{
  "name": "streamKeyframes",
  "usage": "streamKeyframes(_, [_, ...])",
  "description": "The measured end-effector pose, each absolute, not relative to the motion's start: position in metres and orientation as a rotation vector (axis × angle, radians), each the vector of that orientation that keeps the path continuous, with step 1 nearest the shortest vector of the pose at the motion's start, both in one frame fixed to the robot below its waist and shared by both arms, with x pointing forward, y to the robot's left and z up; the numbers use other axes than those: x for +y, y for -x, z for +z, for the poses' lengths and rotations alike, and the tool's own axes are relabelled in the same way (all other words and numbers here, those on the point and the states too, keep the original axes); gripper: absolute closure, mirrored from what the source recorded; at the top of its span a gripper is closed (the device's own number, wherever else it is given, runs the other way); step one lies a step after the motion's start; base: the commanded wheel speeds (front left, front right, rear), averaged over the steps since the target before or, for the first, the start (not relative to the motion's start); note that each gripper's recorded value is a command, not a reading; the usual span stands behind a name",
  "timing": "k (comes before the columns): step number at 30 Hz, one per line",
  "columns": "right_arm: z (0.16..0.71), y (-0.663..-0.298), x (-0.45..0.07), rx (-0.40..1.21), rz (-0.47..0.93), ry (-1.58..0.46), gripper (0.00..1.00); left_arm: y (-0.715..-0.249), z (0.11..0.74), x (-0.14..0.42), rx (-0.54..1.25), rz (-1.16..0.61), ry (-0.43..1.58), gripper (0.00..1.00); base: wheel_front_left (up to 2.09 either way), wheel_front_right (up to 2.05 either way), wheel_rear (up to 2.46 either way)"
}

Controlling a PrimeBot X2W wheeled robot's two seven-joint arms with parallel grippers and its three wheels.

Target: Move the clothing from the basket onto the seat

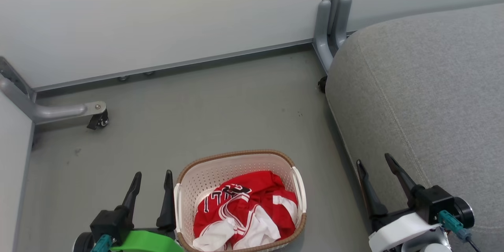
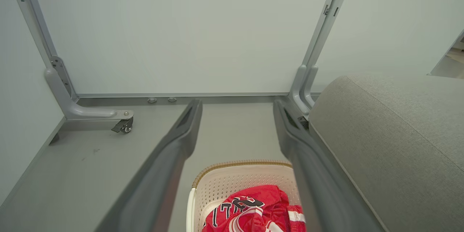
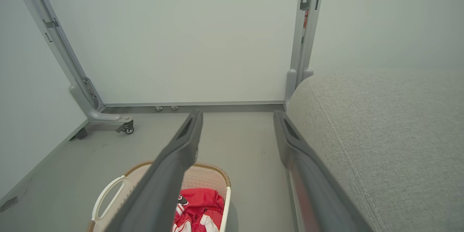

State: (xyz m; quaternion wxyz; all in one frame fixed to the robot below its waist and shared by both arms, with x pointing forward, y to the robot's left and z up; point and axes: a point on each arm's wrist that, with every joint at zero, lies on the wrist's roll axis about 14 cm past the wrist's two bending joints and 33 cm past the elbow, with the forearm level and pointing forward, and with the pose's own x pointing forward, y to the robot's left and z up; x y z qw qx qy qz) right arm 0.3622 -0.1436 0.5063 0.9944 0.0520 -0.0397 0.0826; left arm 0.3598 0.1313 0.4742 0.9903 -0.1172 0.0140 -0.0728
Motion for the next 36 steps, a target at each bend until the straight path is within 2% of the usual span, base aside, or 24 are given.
streamKeyframes(5, [0.514, -0.384, -0.144, -0.105, 0.168, -0.094, 0.00, -0.379, 0.461, 0.116, 0.072, -0.190, 0.219, 0.00, 0.00, 0.00, 0.00])
streamKeyframes(12, [0.503, -0.426, -0.140, -0.093, 0.184, -0.069, 0.00, -0.412, 0.418, 0.078, 0.187, -0.339, 0.105, 0.00, 0.00, 0.00, 0.00])
streamKeyframes(20, [0.469, -0.476, -0.142, -0.049, 0.180, -0.061, 0.00, -0.444, 0.326, 0.048, 0.421, -0.521, -0.037, 0.00, 0.00, 0.00, 0.00])
streamKeyframes(27, [0.430, -0.502, -0.152, 0.006, 0.158, -0.051, 0.00, -0.453, 0.260, 0.023, 0.559, -0.686, -0.135, 0.00, 0.00, 0.00, 0.00])
streamKeyframes(36, [0.376, -0.516, -0.156, 0.091, 0.153, -0.051, 0.00, -0.452, 0.187, 0.003, 0.698, -0.819, -0.178, 0.00, 0.00, 0.00, 0.00])
